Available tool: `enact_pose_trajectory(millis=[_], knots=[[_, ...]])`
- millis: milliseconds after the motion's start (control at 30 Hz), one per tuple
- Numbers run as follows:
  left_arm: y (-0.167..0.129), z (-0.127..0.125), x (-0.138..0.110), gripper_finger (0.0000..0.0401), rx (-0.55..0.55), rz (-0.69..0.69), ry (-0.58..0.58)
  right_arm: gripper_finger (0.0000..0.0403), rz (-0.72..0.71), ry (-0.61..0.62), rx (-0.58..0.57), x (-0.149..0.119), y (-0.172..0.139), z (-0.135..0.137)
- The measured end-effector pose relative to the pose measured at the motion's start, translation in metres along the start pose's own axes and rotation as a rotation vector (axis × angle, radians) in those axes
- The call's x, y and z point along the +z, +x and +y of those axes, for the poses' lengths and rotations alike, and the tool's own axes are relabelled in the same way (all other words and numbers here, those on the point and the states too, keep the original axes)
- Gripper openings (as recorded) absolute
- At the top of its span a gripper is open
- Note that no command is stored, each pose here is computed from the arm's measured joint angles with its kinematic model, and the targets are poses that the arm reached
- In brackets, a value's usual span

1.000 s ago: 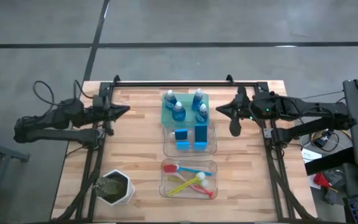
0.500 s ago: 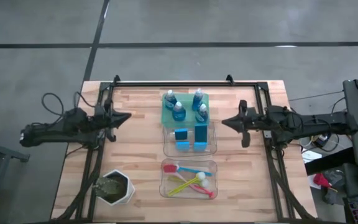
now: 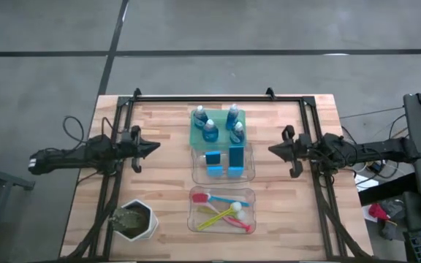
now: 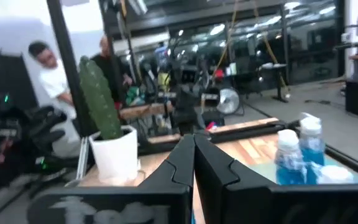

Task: Pick & Place Kitchen Sink Supplies
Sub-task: Return to Home Position

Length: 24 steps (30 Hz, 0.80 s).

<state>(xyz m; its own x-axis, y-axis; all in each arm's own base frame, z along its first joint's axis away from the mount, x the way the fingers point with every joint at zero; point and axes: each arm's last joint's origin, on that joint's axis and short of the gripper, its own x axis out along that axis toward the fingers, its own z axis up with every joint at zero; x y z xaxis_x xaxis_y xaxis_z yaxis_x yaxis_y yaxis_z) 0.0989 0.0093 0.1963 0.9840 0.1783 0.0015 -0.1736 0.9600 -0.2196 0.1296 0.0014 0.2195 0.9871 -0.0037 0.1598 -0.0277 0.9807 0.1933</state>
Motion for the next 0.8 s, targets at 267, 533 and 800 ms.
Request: enact_pose_trajectory(millis=[267, 533, 800], knots=[[0.002, 0.005, -0.023, 0.0000, -0.006, -0.062, -0.027, 0.0009, -0.030, 0.034, 0.080, -0.029, -0.015, -0.004], [0.000, 0.008, -0.025, 0.0000, 0.059, -0.054, -0.023, 0.0009, 0.083, 0.052, 0.020, -0.040, -0.017, -0.007], [-0.001, 0.009, -0.026, 0.0000, 0.083, -0.046, 0.031, 0.0009, 0.173, -0.011, -0.018, -0.049, -0.019, -0.010]])
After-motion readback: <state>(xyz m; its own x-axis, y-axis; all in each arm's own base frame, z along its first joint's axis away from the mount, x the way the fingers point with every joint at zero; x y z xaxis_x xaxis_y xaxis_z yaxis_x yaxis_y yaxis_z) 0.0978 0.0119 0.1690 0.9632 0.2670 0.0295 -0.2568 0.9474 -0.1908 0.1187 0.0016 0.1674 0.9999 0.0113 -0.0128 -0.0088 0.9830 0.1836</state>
